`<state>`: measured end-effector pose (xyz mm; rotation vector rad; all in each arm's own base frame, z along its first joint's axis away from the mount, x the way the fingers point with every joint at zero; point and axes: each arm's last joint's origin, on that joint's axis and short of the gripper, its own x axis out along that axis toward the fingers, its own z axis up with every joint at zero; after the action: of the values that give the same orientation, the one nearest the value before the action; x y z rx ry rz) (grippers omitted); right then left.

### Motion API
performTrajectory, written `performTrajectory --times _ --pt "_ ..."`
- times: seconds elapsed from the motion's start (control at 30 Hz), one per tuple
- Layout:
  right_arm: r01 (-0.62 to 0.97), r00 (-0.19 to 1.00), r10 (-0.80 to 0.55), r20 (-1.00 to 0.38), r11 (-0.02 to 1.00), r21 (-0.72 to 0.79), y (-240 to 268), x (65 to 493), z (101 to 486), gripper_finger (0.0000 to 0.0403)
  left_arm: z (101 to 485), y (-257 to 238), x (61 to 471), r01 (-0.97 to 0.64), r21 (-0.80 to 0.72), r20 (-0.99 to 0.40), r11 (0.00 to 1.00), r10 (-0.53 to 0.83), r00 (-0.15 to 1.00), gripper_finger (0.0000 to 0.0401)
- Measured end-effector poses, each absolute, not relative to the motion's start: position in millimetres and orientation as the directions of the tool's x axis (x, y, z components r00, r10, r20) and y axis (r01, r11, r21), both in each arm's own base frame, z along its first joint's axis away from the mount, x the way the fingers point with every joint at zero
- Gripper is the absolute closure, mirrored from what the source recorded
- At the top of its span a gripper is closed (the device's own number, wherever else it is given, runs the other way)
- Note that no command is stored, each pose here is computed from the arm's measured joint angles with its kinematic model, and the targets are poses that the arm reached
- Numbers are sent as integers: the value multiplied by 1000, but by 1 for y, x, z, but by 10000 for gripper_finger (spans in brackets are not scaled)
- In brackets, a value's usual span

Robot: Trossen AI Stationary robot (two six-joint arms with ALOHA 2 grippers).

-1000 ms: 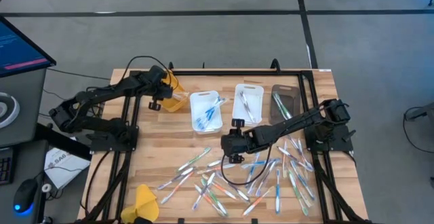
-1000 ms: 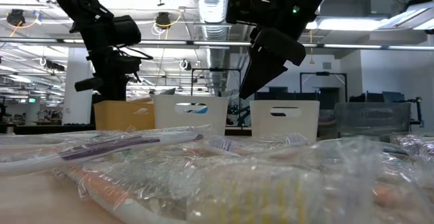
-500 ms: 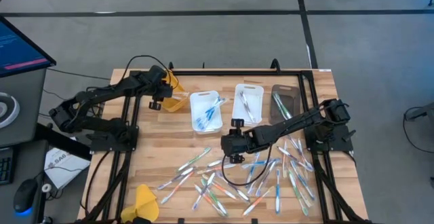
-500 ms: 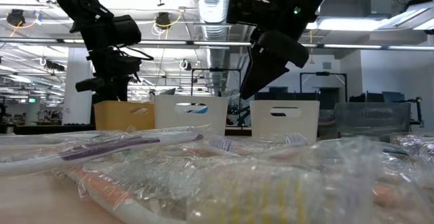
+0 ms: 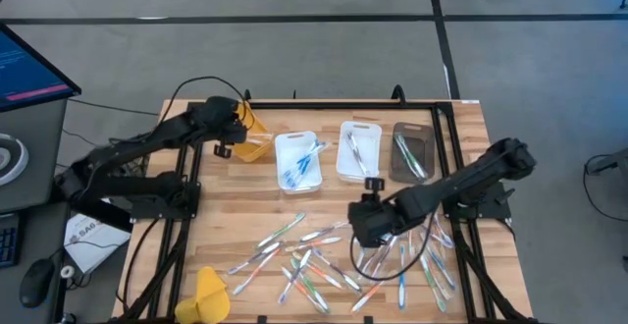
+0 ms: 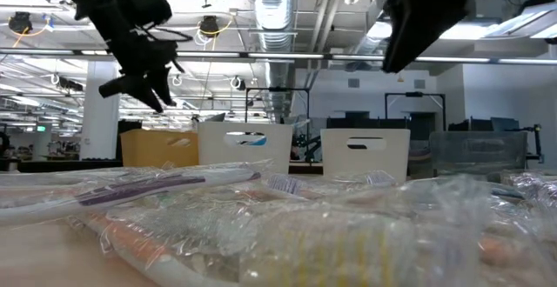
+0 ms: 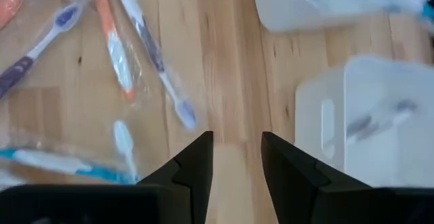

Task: Pick & Place Toothbrushes
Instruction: Put the purple toothbrush into the right white bin

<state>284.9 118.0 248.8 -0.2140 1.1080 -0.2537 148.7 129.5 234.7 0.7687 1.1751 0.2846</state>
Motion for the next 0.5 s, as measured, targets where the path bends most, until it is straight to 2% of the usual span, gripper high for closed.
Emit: performTrajectory --times 0.17,0.37,0.5 --pt "216 378 -365 -851 928 -303 118 271 253 284 243 123 146 140 660 -696 738 530 484 261" --pt "251 270 -406 -873 905 -343 113 258 240 284 244 123 145 140 660 -694 738 527 490 261" --pt "278 198 -360 -912 912 -300 112 251 227 284 244 123 145 140 660 -694 738 527 490 260"
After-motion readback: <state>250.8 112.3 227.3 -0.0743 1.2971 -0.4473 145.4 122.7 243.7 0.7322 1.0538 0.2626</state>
